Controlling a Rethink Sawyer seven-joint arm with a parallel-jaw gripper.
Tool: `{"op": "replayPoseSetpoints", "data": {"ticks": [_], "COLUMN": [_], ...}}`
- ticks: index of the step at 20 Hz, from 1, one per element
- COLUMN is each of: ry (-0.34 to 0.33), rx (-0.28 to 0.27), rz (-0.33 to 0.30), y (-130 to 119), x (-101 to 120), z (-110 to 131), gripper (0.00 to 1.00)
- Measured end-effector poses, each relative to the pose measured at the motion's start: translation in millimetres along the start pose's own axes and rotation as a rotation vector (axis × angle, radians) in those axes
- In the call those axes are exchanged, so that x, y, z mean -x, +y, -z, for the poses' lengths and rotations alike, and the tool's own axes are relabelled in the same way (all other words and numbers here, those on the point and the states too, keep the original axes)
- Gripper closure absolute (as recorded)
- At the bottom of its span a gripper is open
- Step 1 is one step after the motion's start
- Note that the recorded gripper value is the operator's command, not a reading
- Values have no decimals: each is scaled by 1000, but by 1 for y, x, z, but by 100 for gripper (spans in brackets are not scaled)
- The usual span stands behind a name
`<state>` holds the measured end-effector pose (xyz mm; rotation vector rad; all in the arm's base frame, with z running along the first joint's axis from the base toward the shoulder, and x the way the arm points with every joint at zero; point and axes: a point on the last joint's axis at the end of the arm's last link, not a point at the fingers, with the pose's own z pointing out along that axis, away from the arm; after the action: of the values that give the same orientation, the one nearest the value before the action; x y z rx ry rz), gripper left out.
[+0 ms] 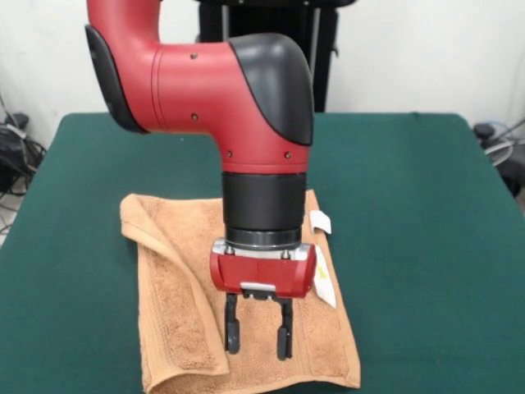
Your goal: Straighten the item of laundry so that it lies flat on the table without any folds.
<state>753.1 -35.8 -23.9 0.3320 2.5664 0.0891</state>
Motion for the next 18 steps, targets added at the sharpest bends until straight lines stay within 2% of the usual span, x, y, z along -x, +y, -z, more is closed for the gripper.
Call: {"op": "replayPoseSetpoints", "data": {"ticks": [8, 18], "ry": [-14, -3], "rx": [-11, -12], "rz": [-2, -6], "y": [-8, -11], "x": [20, 14], "z": [15, 11], "gripper": [0, 0]}}
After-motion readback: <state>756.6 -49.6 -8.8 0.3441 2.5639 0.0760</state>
